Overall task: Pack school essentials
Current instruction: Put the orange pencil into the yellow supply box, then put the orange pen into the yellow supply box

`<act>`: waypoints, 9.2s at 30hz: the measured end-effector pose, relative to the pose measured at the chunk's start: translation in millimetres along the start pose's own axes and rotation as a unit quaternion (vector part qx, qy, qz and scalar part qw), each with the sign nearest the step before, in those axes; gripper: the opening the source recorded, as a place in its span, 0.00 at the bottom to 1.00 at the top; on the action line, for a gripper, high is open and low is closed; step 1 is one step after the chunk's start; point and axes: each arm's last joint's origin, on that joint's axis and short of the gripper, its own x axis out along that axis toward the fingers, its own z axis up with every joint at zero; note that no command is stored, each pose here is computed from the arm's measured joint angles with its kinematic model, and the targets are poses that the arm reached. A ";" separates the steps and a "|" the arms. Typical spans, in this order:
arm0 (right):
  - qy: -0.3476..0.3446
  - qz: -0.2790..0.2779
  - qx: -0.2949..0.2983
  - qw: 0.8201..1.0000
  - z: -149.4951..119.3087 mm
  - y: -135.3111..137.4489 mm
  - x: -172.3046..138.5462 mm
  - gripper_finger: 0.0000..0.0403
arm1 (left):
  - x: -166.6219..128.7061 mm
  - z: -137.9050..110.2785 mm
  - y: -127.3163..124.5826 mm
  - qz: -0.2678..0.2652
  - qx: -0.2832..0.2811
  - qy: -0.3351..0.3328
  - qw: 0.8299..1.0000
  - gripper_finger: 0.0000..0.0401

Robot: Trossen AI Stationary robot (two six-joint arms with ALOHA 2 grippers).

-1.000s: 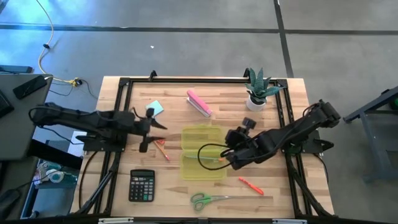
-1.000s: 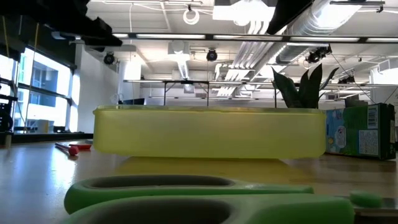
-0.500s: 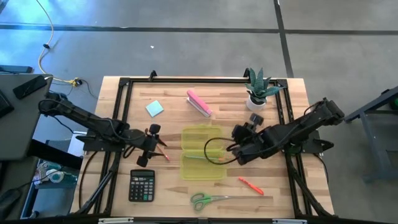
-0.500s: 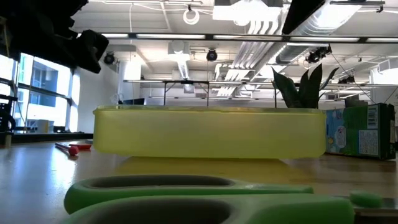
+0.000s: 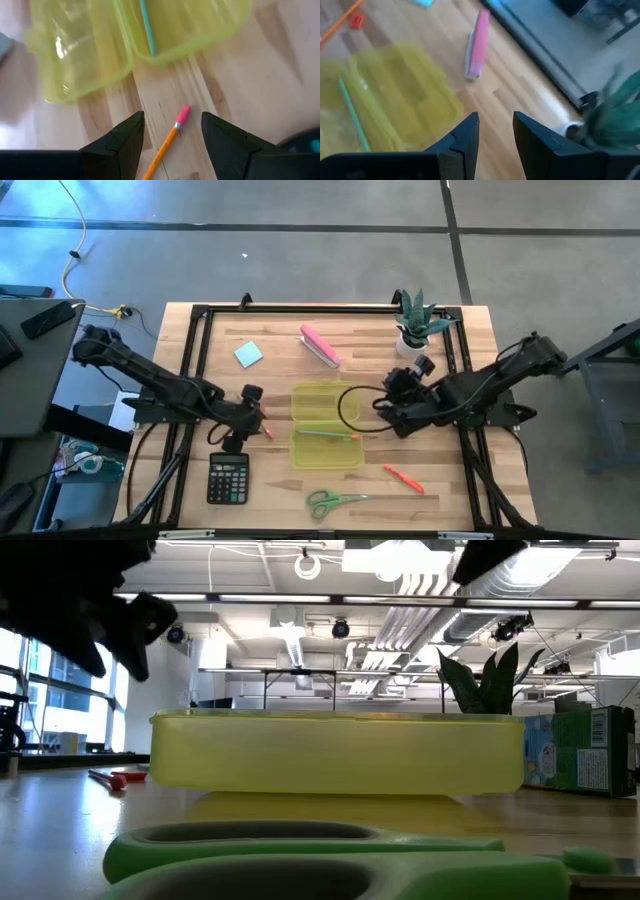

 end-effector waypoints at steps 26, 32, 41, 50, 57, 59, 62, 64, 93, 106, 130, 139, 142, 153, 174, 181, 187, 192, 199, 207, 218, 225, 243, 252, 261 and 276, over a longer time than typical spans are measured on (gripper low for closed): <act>-0.001 0.016 0.046 0.999 -50.4 17.5 44.1 0.28 | 80.1 -8.9 -15.5 -0.010 0.028 0.120 0.992 0.46; -0.002 0.018 0.049 0.999 -50.0 18.0 44.0 0.28 | 81.4 -8.7 -15.3 0.000 0.029 0.118 0.993 0.46; -0.006 0.021 0.054 0.998 -49.1 18.9 44.0 0.28 | 85.3 -6.7 -7.3 -0.021 0.024 0.108 0.994 0.37; -0.006 0.022 0.054 0.998 -49.1 19.0 44.0 0.28 | 88.0 -7.5 6.1 -0.067 -0.012 0.107 0.992 0.28; -0.006 0.021 0.054 0.998 -49.1 19.0 44.1 0.28 | 88.4 -5.9 6.0 -0.066 -0.012 0.100 0.993 0.13; -0.006 0.022 0.055 0.998 -49.0 19.1 44.1 0.28 | 88.4 -5.6 6.0 -0.065 -0.012 0.098 0.993 0.09; -0.006 0.022 0.055 0.998 -49.0 19.1 44.0 0.28 | 88.5 -5.6 6.0 -0.065 -0.012 0.098 0.993 0.06; -0.006 0.022 0.055 0.998 -49.0 19.1 44.0 0.28 | 88.5 -5.5 6.0 -0.065 -0.012 0.097 0.993 0.06; -0.007 0.022 0.055 0.998 -48.9 19.3 44.0 0.28 | 56.5 44.0 10.6 -0.020 0.012 0.134 0.991 0.06; -0.008 0.020 0.064 0.998 -46.6 18.2 46.4 0.28 | 25.6 112.1 19.1 -0.028 0.032 -0.014 0.999 0.06; -0.008 0.020 0.071 0.997 -44.9 17.5 48.2 0.28 | -4.6 174.6 5.0 -0.146 0.078 -0.337 0.927 0.06; -0.007 0.020 0.068 0.997 -44.9 17.5 48.2 0.28 | -6.2 180.4 34.9 -0.138 -0.043 -0.368 0.918 0.06; -0.007 0.019 0.070 0.997 -44.5 16.9 49.0 0.28 | -4.9 179.7 40.2 -0.158 -0.053 -0.365 0.916 0.06; 0.009 0.019 0.087 0.996 -39.9 12.6 56.3 0.28 | 45.1 174.8 5.9 -0.189 0.066 -0.317 0.927 0.06; 0.000 0.032 0.095 0.995 -31.6 12.2 62.0 0.28 | 84.8 157.5 7.7 -0.084 0.067 -0.206 0.973 0.07; 0.006 0.037 0.092 0.995 -31.5 12.2 62.5 0.28 | 86.0 155.2 9.9 -0.084 0.064 -0.194 0.975 0.08; 0.007 0.039 0.085 0.996 -31.6 12.3 62.5 0.28 | 86.3 156.2 15.0 -0.064 0.049 -0.198 0.977 0.08; 0.009 0.041 0.085 0.996 -31.6 12.4 62.5 0.28 | 87.2 155.9 22.5 -0.054 0.015 -0.196 0.979 0.11; 0.009 0.041 0.085 0.995 -31.6 12.4 62.5 0.28 | 89.1 153.0 31.5 -0.050 -0.002 -0.184 0.982 0.24; 0.009 0.041 0.084 0.996 -31.6 12.4 62.5 0.28 | 82.7 155.0 35.5 -0.023 0.037 -0.181 0.982 0.32; 0.048 0.086 0.083 0.992 -33.9 15.6 61.4 0.28 | -6.4 177.0 49.4 0.034 0.021 -0.165 0.986 0.33; 0.104 0.139 0.090 0.981 -40.8 21.4 55.4 0.28 | -74.0 163.6 55.5 0.030 -0.010 -0.194 0.981 0.33; 0.210 0.234 0.067 0.947 -65.6 41.1 28.3 0.28 | -63.0 62.5 53.7 0.035 -0.122 -0.166 0.978 0.33; 0.318 0.181 0.085 0.927 -92.8 49.0 21.4 0.39 | -48.9 33.7 48.3 0.042 -0.146 -0.133 0.979 0.33; 0.371 0.166 0.099 0.908 -126.8 76.5 4.0 0.47 | -49.6 30.2 47.4 0.039 -0.160 -0.139 0.977 0.33; 0.389 0.202 0.075 0.896 -166.9 128.1 12.2 0.47 | -49.5 29.9 47.4 0.038 -0.167 -0.138 0.975 0.33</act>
